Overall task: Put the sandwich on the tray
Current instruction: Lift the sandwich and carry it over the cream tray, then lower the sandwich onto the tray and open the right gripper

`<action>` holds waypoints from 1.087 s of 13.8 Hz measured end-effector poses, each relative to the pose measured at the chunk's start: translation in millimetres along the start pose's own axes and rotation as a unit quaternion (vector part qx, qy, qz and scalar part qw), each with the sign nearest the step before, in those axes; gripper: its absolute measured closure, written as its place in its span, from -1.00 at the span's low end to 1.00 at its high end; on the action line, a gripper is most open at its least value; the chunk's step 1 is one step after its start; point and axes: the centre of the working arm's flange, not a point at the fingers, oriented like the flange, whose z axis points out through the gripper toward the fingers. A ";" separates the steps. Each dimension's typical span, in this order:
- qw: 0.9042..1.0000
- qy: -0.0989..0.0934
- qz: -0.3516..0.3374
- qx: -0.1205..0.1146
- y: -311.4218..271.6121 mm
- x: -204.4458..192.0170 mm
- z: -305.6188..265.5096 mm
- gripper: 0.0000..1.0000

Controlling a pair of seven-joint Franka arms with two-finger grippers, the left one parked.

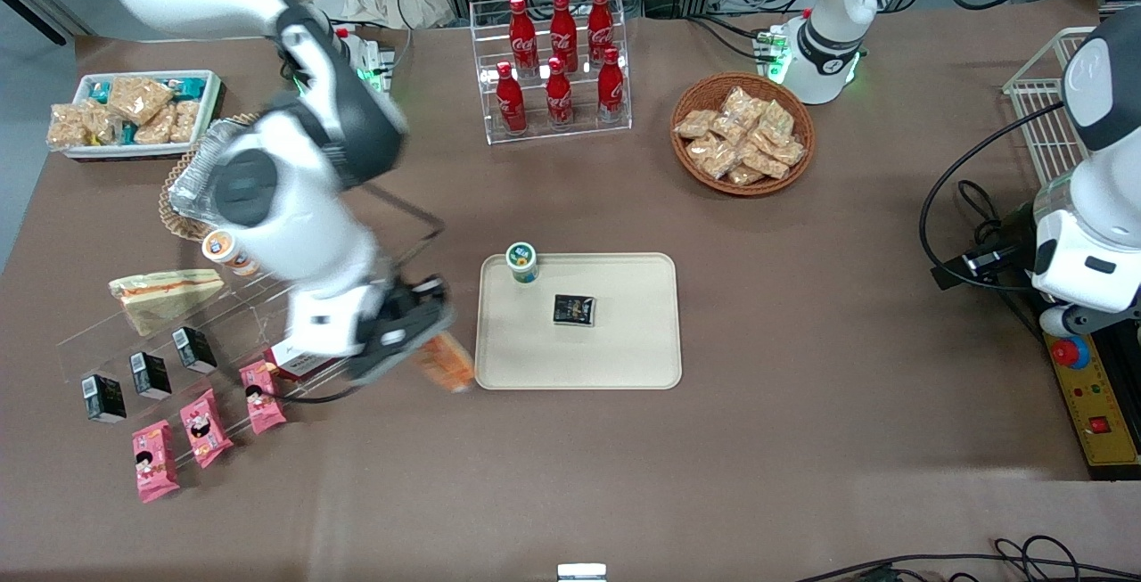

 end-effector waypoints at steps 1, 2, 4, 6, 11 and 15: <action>0.999 -0.005 -0.035 -0.011 -33.6 7.8 17.1 0.25; 0.997 -0.009 -0.069 -0.021 -65.5 13.4 34.8 0.24; 0.991 -0.015 -0.129 -0.041 -118.0 19.1 69.7 0.25; 0.982 -0.018 -0.177 -0.060 -153.8 19.7 107.8 0.24; 0.962 -0.010 -0.251 -0.104 -161.6 16.0 186.8 0.25; 0.949 0.001 -0.289 -0.125 -160.5 12.7 220.9 0.25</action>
